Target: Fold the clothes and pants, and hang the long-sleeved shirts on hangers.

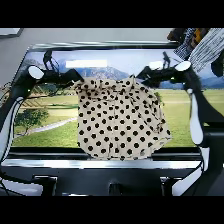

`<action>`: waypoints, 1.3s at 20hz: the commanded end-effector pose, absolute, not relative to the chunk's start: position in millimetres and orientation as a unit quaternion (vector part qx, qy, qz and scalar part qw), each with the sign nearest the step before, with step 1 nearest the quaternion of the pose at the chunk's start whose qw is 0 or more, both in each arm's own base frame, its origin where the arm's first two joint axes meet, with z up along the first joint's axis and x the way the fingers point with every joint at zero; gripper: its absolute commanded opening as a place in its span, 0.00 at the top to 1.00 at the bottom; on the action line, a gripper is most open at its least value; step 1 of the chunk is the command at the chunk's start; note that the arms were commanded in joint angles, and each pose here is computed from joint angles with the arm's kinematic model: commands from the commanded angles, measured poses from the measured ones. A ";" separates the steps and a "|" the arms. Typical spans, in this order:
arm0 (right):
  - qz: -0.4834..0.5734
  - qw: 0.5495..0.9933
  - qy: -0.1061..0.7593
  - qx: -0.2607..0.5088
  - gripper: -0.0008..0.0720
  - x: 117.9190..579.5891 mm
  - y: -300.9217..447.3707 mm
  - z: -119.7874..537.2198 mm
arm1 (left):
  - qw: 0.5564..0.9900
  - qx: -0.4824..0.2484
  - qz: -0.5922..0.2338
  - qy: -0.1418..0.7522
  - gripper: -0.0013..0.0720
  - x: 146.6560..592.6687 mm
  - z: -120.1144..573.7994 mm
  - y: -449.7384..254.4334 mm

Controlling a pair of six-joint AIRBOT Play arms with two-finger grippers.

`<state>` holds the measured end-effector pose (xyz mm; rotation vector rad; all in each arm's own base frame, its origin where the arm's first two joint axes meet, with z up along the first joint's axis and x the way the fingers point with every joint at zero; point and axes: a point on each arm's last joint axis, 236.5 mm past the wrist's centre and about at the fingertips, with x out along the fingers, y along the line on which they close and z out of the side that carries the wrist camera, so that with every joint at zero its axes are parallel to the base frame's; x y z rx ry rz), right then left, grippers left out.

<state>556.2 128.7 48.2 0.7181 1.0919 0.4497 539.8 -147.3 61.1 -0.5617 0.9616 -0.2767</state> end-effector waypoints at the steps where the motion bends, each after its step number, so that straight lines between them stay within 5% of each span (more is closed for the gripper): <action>1: 0.169 0.778 0.559 0.233 0.26 505.7 38.5 57.2 | 0.816 -0.277 -0.114 0.495 0.01 514.1 73.9 -114.7; 3: 0.109 0.779 0.583 0.206 0.28 472.8 -31.3 64.6 | 0.814 -0.252 -0.091 0.516 0.01 486.0 81.8 -78.5; 6: 0.050 0.742 0.607 0.279 0.35 417.5 -87.6 42.0 | 0.803 -0.243 -0.065 0.540 0.01 429.0 61.1 -48.4; 12: 0.053 0.624 0.691 0.360 0.16 319.2 -57.0 -45.1 | 0.731 -0.295 -0.080 0.610 0.01 321.7 -19.7 -83.1; 22: 0.090 0.594 0.734 0.317 0.10 302.7 -10.3 -102.4 | 0.719 -0.272 -0.105 0.631 0.01 303.6 -37.3 -96.9; 23: 0.097 0.589 0.740 0.310 0.14 301.0 -4.4 -103.7 | 0.719 -0.272 -0.105 0.631 0.01 303.6 -37.5 -96.8; 26: 0.116 0.581 0.750 0.294 0.94 296.7 10.4 -98.6 | 0.712 -0.273 -0.104 0.639 0.01 296.6 -44.5 -98.7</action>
